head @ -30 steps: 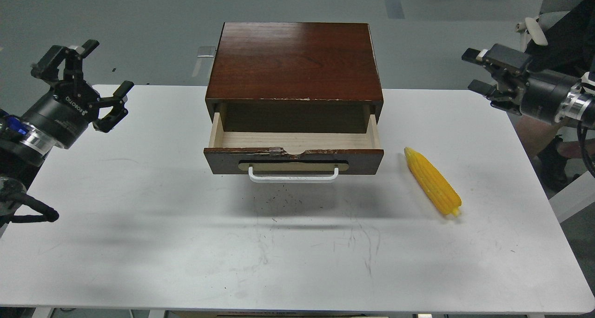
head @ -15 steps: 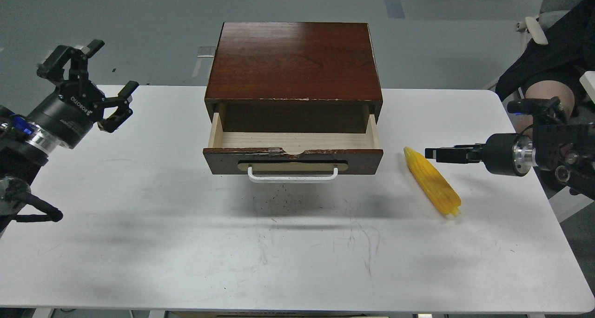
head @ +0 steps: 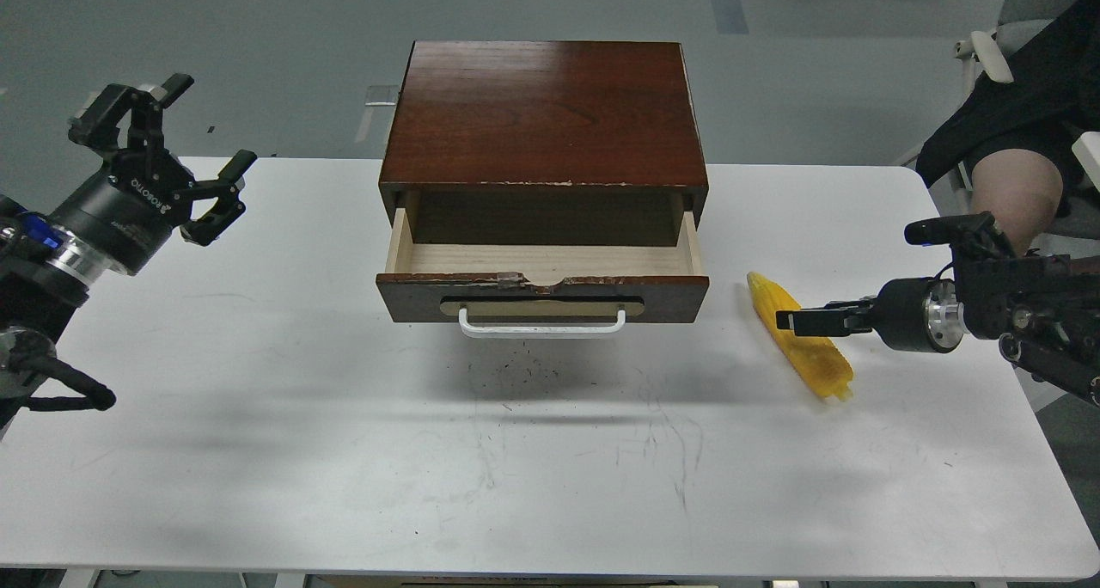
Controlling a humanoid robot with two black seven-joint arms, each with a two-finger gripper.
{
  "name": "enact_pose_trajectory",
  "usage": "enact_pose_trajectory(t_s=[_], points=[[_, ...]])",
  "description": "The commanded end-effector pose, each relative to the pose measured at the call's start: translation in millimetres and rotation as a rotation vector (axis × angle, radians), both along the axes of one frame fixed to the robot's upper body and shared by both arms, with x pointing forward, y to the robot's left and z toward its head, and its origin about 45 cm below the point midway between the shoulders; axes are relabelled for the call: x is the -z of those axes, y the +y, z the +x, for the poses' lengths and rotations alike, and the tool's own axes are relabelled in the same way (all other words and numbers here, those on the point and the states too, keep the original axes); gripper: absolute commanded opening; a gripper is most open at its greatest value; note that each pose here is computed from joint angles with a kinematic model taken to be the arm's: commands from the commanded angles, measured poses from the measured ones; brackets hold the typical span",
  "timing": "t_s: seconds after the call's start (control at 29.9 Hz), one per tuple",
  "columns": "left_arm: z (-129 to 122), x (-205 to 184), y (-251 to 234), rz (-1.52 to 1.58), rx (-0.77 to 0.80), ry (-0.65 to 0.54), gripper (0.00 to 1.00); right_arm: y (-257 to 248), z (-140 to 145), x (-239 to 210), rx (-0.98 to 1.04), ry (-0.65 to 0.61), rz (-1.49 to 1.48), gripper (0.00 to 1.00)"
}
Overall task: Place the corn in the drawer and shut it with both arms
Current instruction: 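Grasp the yellow corn cob with the right gripper and lift it, then carry the corn over the open drawer and lower it inside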
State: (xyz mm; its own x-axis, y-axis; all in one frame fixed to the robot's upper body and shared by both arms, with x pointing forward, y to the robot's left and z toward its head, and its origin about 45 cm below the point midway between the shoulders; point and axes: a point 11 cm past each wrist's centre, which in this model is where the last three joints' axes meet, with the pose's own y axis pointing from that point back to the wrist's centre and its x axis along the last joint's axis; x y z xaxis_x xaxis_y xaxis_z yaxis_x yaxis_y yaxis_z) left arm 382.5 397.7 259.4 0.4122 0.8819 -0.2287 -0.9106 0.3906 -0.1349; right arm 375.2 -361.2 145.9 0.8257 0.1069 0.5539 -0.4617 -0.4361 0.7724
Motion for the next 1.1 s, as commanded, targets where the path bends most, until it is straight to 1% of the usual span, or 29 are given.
enact_pose_trajectory(t_s=[0.0, 0.1, 0.13, 0.2, 0.23, 0.27, 0.3, 0.33, 0.4, 0.47, 0.5, 0.6, 0.67, 0.74, 0.77, 0.8, 0.84, 0.9, 0.94, 1.0, 1.04, 1.07], points=[[0.0, -0.1, -0.3, 0.0, 0.001, 0.0, 1.0, -0.9, -2.2, 2.5, -0.003, 0.008, -0.007, 0.93], [0.0, 0.1, 0.2, 0.0, -0.001, 0.0, 1.0, -1.3, -5.5, 6.1, -0.002, 0.018, -0.006, 0.86], [0.0, 0.1, 0.2, 0.0, -0.001, 0.0, 1.0, -1.3, -7.0, 7.6, -0.003, 0.022, -0.006, 0.75], [0.0, -0.1, -0.3, 0.0, 0.001, 0.0, 1.0, -1.3, -7.7, 7.8, -0.004, 0.024, -0.006, 0.62], [0.0, -0.1, -0.3, 0.0, 0.001, 0.0, 1.0, -2.5, -8.8, 8.8, -0.003, 0.027, -0.009, 0.5], [0.0, 0.1, 0.2, 0.0, -0.001, 0.0, 1.0, -2.7, -9.5, 9.4, -0.003, 0.03, -0.009, 0.45], [0.0, -0.1, -0.3, 0.0, 0.001, 0.0, 1.0, -3.9, -11.1, 10.9, 0.0, 0.035, -0.01, 0.35], [0.0, -0.1, -0.3, 0.0, 0.001, 0.0, 1.0, -5.2, -12.4, 11.6, 0.002, 0.037, -0.01, 0.21], [0.0, -0.1, -0.3, 0.0, 0.001, 0.0, 1.0, -5.0, -12.9, 11.6, 0.001, 0.038, -0.009, 0.13], [0.0, -0.1, -0.3, 0.0, 0.001, 0.0, 1.0, -6.9, -12.5, 10.2, 0.008, 0.037, -0.008, 0.1], [0.1, -0.8, 0.4, 0.0, -0.001, -0.002, 1.0, -7.3, -10.0, 6.8, 0.013, 0.029, -0.004, 0.05], [0.0, -1.1, 1.0, 0.002, -0.001, -0.002, 1.0, -7.7, -0.2, -7.4, 0.033, -0.008, 0.022, 0.04], [-0.1, -1.4, 1.5, 0.003, -0.002, -0.002, 1.0, -4.8, 13.8, -31.2, 0.042, -0.066, 0.056, 0.04], [-0.2, -1.7, 2.0, 0.004, -0.003, -0.002, 1.0, -0.6, 31.6, -69.9, 0.069, -0.145, 0.132, 0.04], [-0.2, -1.7, 2.1, 0.004, -0.003, -0.002, 1.0, 0.6, 36.0, -81.0, 0.073, -0.166, 0.149, 0.04], [-0.2, -1.7, 2.1, 0.004, -0.003, -0.002, 1.0, 2.9, 45.4, -105.1, 0.072, -0.209, 0.169, 0.04], [-0.2, -1.7, 2.1, 0.004, -0.003, -0.002, 1.0, 3.0, 45.5, -105.3, 0.072, -0.209, 0.169, 0.04], [-0.2, -1.7, 2.1, 0.004, -0.003, -0.002, 1.0, 11.9, 61.8, -148.4, 0.047, -0.269, 0.183, 0.04], [-0.2, -1.7, 2.1, 0.004, -0.003, -0.002, 1.0, 15.1, 65.9, -159.4, 0.038, -0.285, 0.184, 0.04], [0.0, -1.1, 1.0, 0.002, -0.001, -0.002, 1.0, 37.7, 76.3, -197.3, -0.02, -0.332, 0.2, 0.05], [0.0, -1.1, 1.0, 0.002, -0.001, -0.002, 1.0, 37.8, 76.3, -197.5, -0.021, -0.332, 0.2, 0.05], [0.0, -1.1, 1.0, 0.002, -0.001, -0.002, 1.0, 55.9, 77.1, -212.0, -0.069, -0.338, 0.212, 0.05]])
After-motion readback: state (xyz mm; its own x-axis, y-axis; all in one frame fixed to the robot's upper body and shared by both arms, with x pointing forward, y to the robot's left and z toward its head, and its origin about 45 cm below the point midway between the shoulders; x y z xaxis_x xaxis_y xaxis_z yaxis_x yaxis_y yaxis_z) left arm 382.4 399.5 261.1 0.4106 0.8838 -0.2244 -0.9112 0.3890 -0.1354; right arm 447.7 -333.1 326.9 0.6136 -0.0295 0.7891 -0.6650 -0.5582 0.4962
